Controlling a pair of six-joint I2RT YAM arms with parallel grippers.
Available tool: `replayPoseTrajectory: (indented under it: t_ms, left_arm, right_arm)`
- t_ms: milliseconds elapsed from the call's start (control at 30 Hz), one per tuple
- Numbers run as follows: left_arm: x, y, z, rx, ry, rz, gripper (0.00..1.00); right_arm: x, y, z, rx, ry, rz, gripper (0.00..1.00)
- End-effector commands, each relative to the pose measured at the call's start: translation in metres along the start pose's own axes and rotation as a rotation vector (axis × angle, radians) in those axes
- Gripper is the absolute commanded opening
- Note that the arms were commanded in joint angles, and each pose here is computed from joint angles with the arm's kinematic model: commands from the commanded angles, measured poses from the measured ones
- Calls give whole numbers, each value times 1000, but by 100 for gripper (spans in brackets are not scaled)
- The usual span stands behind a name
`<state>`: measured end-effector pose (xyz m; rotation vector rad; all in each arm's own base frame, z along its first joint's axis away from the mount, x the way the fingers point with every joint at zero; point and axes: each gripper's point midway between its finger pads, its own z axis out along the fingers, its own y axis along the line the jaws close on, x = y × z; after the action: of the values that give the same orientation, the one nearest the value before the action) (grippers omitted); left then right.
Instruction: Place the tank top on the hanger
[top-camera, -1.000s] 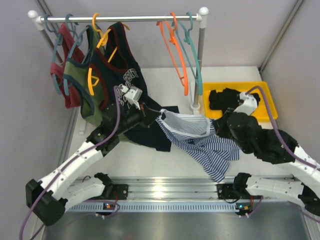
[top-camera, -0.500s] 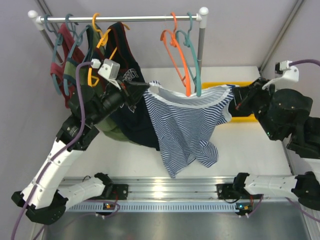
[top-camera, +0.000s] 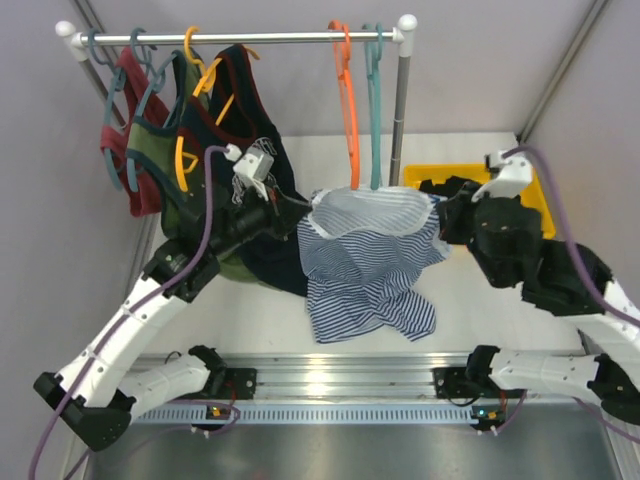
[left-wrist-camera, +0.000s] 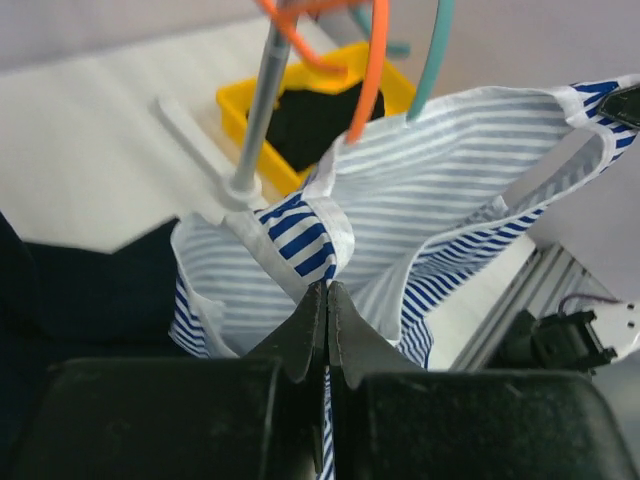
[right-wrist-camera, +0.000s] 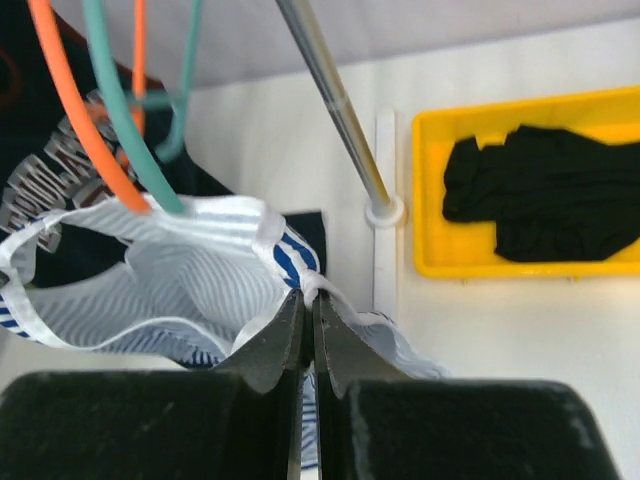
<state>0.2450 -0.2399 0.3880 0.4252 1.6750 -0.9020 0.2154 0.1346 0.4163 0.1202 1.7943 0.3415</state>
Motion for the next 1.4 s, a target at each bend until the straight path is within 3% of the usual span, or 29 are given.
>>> replayPoseTrajectory:
  t_ms: [0,167,200,233,333,433,533,600,700,867,1167,1367]
  left_arm:
    - [56,6,5,30,91,-107,0]
    - [142,14,11,37,176,-268,0]
    - [180,23,9,0,239,-296,0]
    - [191,26,10,-21,239,-315,0]
    - [242,39,9,-88,290,-364,0]
    - [275,40,6,-100,363,-395,3]
    - [287,44,1,-131,391,-389,13]
    - [278,46,0,-145,364,-376,22]
    - [266,48,-5,-174,354,-344,35]
    - [255,52,-18,-231,372,-329,49]
    - [190,51,-23,-289,286,-237,56]
    - [88,36,-23,-298,95,-147,57]
  right_arm:
    - [50,6,10,-34,87,64,0]
    - [167,8,33,-56,278,130,0]
    - [186,8,36,-58,312,136,0]
    - [224,0,38,-46,386,115,0]
    - [281,1,45,-45,489,146,0]
    - [305,4,45,-61,545,150,4]
    - [306,6,42,-72,549,151,20]
    - [304,6,40,-77,547,155,33]
    - [298,3,33,-82,542,184,41]
    - [288,-13,15,-59,541,238,41]
    - [267,-37,2,-27,478,274,47]
    - [244,-32,1,-48,431,267,48]
